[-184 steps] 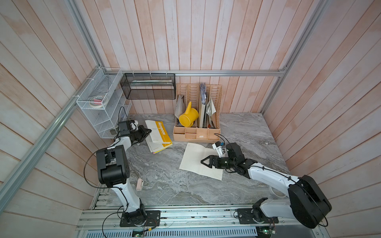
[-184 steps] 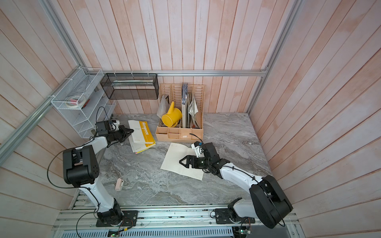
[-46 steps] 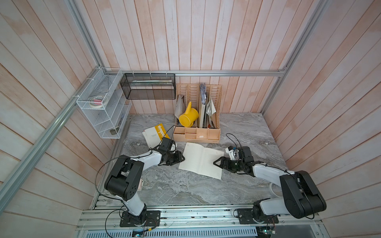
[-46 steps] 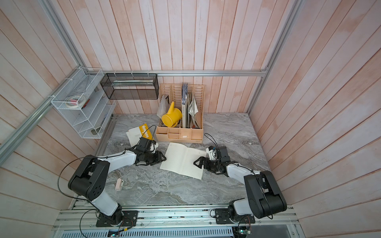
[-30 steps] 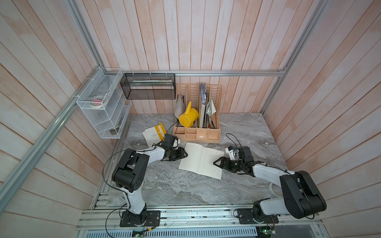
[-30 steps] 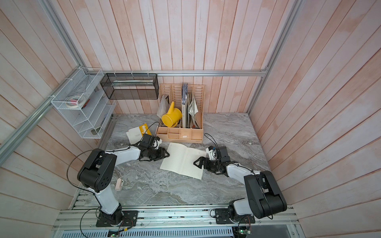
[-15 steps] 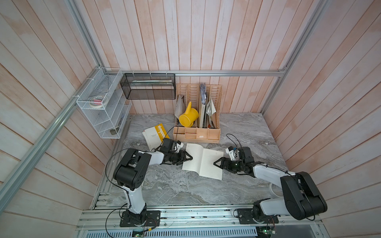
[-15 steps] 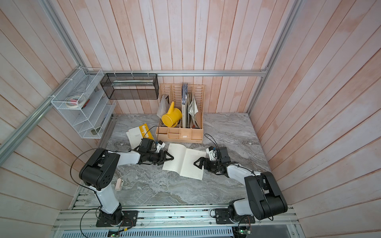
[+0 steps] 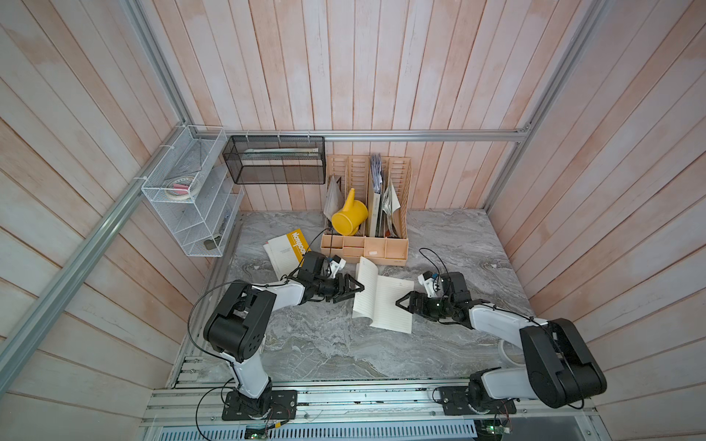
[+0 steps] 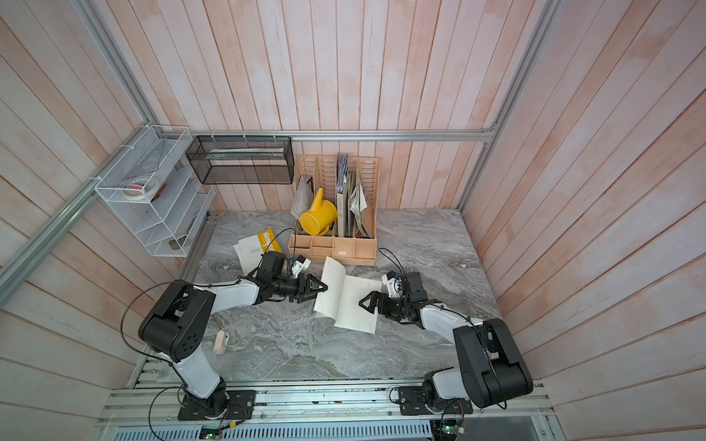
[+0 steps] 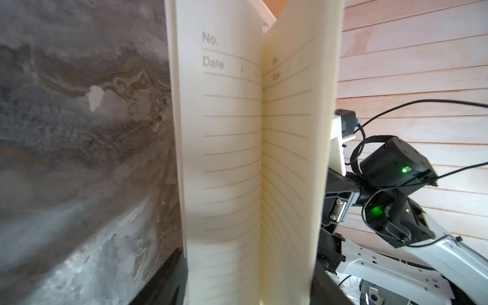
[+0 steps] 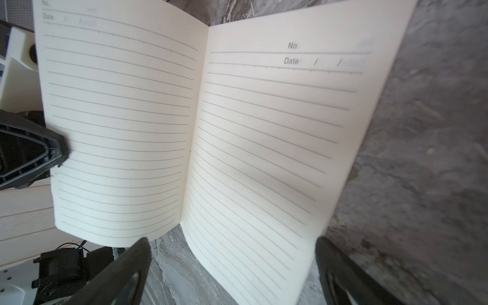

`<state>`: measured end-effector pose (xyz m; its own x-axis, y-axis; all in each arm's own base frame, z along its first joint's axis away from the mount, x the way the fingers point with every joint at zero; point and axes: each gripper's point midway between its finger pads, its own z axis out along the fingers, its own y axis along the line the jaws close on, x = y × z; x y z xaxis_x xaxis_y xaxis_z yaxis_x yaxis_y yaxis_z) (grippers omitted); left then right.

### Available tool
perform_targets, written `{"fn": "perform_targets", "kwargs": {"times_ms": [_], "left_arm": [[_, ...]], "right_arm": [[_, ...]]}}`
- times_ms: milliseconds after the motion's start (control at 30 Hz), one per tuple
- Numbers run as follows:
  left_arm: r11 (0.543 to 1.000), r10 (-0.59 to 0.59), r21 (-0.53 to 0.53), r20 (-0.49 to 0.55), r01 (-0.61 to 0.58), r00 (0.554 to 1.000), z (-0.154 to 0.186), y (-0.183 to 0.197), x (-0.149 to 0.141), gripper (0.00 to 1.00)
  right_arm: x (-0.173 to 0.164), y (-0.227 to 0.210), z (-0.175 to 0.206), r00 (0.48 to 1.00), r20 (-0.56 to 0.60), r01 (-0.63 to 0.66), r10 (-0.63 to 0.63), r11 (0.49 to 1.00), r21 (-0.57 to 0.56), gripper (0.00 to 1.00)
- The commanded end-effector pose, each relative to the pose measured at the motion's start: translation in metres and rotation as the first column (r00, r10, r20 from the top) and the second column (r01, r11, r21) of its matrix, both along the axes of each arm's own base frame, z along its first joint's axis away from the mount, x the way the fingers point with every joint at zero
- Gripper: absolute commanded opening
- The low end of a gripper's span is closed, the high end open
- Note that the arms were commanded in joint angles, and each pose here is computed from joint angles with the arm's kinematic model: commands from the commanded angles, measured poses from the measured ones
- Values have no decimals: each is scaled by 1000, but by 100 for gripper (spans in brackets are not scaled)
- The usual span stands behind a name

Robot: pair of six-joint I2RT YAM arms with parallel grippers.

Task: Close the notebook
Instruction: Close the notebook at the center of the board.

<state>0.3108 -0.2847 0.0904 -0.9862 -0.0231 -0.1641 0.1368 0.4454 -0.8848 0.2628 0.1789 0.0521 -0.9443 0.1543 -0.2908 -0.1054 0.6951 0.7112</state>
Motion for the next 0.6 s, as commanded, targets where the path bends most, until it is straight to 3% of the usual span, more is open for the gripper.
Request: {"fn": "perform_targets", "kwargs": {"times_ms": [0,333,567], "left_arm": [[998,-35,-54,40,37,999,26,-14,0,67],[993,-75,-80,76,81,994,59,-41,-4,68],[990,-104,-93,71,110,992,64,-60,-7,69]], "right_arm": [[-6,-1,0,1000,-15,-8,8,1000,4,98],[-6,0,0,1000,-15,-10,10,1000,7,98],[-6,0,2,1000,-6,-10,10,1000,6,98]]}}
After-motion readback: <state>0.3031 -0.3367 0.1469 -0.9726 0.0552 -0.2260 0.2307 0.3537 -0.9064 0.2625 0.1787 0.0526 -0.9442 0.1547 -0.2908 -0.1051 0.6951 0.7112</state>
